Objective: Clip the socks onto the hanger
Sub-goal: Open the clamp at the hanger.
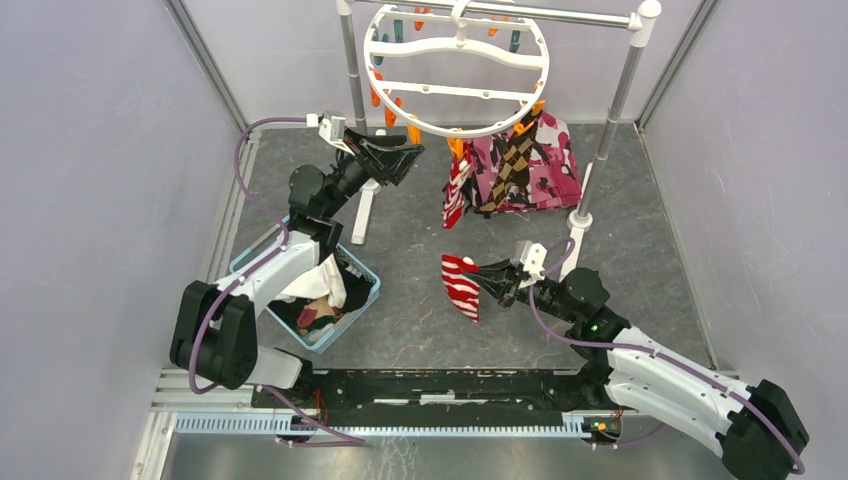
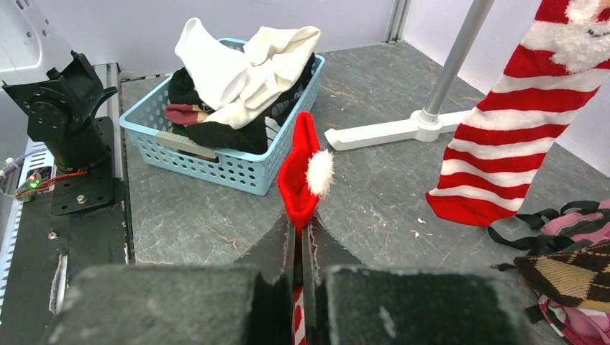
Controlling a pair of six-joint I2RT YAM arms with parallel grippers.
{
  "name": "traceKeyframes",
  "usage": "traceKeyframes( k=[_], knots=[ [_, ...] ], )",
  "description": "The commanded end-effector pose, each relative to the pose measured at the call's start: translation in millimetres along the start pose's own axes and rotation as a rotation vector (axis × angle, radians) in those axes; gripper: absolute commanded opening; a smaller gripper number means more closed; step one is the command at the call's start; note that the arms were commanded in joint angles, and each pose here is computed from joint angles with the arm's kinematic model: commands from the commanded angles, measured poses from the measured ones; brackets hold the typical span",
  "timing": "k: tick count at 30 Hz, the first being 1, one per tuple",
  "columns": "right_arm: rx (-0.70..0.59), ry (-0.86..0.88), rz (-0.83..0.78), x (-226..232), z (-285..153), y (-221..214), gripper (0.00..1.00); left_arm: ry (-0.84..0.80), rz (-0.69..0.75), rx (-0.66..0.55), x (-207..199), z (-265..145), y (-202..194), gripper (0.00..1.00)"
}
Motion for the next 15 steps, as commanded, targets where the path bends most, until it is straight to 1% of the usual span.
traceKeyframes(
  k=[1, 15],
  knots=[
    [-0.051, 0.017, -0.01, 1.1, 1.6, 11.6, 0.0, -0.049, 0.082, -0.093, -6.8, 10.5, 26.9, 0.77],
    [-0.051, 0.021, -0.006, 0.7, 1.9, 11.6, 0.0, -0.104, 0.093, -0.149, -12.3, 18.3, 36.4, 0.73]
  ],
)
Point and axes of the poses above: each gripper's point midway between its finger pads, its own z axis out along the fingers, its own x axis along the line the jaws close on, y = z × x, the point moved 4 cm from there along -z, back along the fingers, and after that the axes turned 6 degrees about z, right-handed, at the moved point
